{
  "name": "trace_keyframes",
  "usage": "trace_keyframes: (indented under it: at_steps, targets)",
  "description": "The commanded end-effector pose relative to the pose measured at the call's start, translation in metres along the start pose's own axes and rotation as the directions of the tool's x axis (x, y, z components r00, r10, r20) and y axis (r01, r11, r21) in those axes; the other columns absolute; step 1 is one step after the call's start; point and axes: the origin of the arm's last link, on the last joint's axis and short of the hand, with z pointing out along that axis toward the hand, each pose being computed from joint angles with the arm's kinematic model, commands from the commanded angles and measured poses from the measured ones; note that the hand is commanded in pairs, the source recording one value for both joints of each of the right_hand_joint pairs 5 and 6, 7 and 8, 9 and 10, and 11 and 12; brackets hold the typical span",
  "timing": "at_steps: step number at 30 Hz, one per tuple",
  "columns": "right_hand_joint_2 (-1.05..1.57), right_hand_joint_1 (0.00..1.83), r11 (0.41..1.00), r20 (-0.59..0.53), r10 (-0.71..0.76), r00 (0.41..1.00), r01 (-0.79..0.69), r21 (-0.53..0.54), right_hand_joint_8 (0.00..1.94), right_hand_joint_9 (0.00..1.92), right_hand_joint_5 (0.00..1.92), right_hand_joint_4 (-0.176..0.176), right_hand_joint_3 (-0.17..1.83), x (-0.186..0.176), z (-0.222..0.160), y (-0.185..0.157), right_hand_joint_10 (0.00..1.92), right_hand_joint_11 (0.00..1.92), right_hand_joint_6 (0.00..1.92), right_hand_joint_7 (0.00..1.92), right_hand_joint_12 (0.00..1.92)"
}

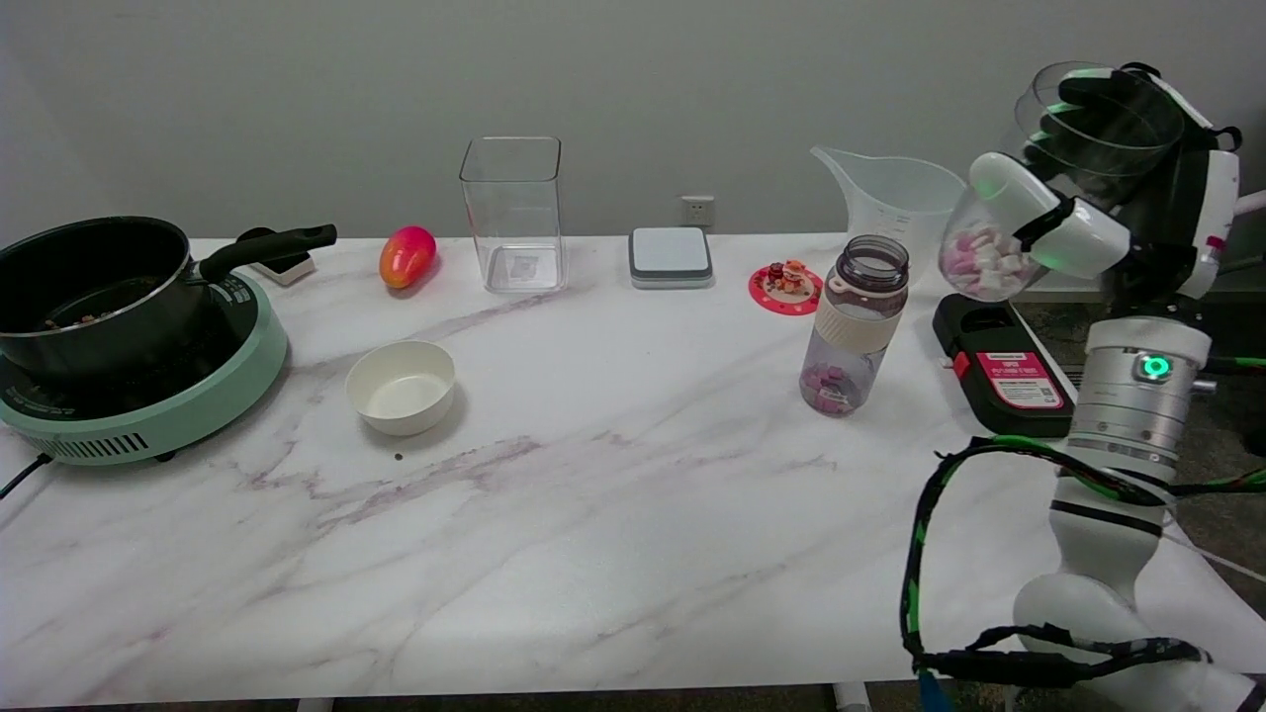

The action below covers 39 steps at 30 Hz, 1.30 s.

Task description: Pour the candy into the black bottle.

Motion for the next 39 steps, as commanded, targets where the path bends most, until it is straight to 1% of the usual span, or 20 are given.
trace_keyframes:
  at_steps: [1, 5, 8, 10, 12, 13, 15, 16, 20, 21, 23, 26, 30, 33, 37, 39]
  targets:
    - [1.12, 1.3, 0.946, 0.039, -0.321, 0.946, 0.322, -0.027, 1.51, 1.52, 1.18, 0.0, 0.65, 0.076, 0.037, 0.038, 1.52, 1.29, 1.18, 1.51, 1.29]
    - [0.97, 1.34, 0.921, 0.068, -0.378, 0.923, 0.383, -0.076, 1.47, 1.48, 1.13, 0.0, 0.76, 0.087, 0.038, 0.055, 1.48, 1.26, 1.13, 1.47, 1.26]
    - [0.77, 1.39, 0.891, 0.134, -0.425, 0.895, 0.44, -0.116, 1.42, 1.44, 1.08, 0.0, 0.91, 0.092, 0.041, 0.071, 1.44, 1.19, 1.08, 1.42, 1.19]
    - [0.7, 1.41, 0.869, 0.179, -0.456, 0.872, 0.479, -0.125, 1.41, 1.41, 1.06, 0.0, 0.96, 0.094, 0.044, 0.08, 1.41, 1.16, 1.06, 1.41, 1.16]
    - [0.66, 1.41, 0.836, 0.229, -0.505, 0.832, 0.537, -0.112, 1.4, 1.4, 1.05, 0.0, 1.0, 0.096, 0.051, 0.089, 1.4, 1.15, 1.05, 1.4, 1.15]
    - [0.64, 1.42, 0.827, 0.243, -0.519, 0.819, 0.553, -0.1, 1.4, 1.4, 1.05, 0.0, 1.01, 0.094, 0.053, 0.089, 1.4, 1.15, 1.05, 1.4, 1.15]
    - [0.6, 1.42, 0.788, 0.286, -0.574, 0.767, 0.612, -0.061, 1.39, 1.4, 1.05, 0.0, 1.04, 0.092, 0.06, 0.095, 1.4, 1.15, 1.05, 1.39, 1.15]
    - [0.59, 1.42, 0.779, 0.297, -0.587, 0.753, 0.625, -0.044, 1.39, 1.39, 1.04, 0.0, 1.06, 0.091, 0.063, 0.095, 1.39, 1.15, 1.04, 1.39, 1.15]
    - [0.47, 1.45, 0.717, 0.361, -0.66, 0.659, 0.695, 0.041, 1.36, 1.37, 1.01, 0.0, 1.15, 0.084, 0.075, 0.094, 1.37, 1.13, 1.01, 1.36, 1.13]
    - [0.43, 1.45, 0.699, 0.371, -0.679, 0.633, 0.712, 0.066, 1.36, 1.36, 1.0, 0.0, 1.17, 0.084, 0.077, 0.093, 1.36, 1.13, 1.0, 1.36, 1.13]
    - [0.38, 1.46, 0.678, 0.374, -0.704, 0.604, 0.729, 0.098, 1.35, 1.35, 0.98, 0.0, 1.22, 0.084, 0.079, 0.09, 1.35, 1.11, 0.98, 1.35, 1.11]
    - [0.36, 1.46, 0.659, 0.374, -0.725, 0.578, 0.739, 0.136, 1.34, 1.35, 0.98, 0.0, 1.25, 0.082, 0.081, 0.086, 1.35, 1.1, 0.98, 1.34, 1.1]
    - [0.3, 1.47, 0.649, 0.368, -0.739, 0.564, 0.742, 0.167, 1.33, 1.32, 0.97, 0.0, 1.3, 0.081, 0.084, 0.079, 1.32, 1.09, 0.97, 1.33, 1.09]
    - [0.27, 1.48, 0.63, 0.366, -0.758, 0.539, 0.752, 0.196, 1.32, 1.31, 0.96, 0.0, 1.33, 0.079, 0.085, 0.076, 1.31, 1.09, 0.96, 1.32, 1.09]
    - [0.21, 1.49, 0.575, 0.384, -0.798, 0.464, 0.777, 0.256, 1.31, 1.3, 0.93, 0.0, 1.37, 0.074, 0.085, 0.077, 1.3, 1.07, 0.93, 1.31, 1.07]
    - [0.17, 1.5, 0.561, 0.39, -0.807, 0.443, 0.781, 0.275, 1.3, 1.29, 0.93, 0.0, 1.41, 0.071, 0.086, 0.077, 1.29, 1.07, 0.93, 1.3, 1.07]
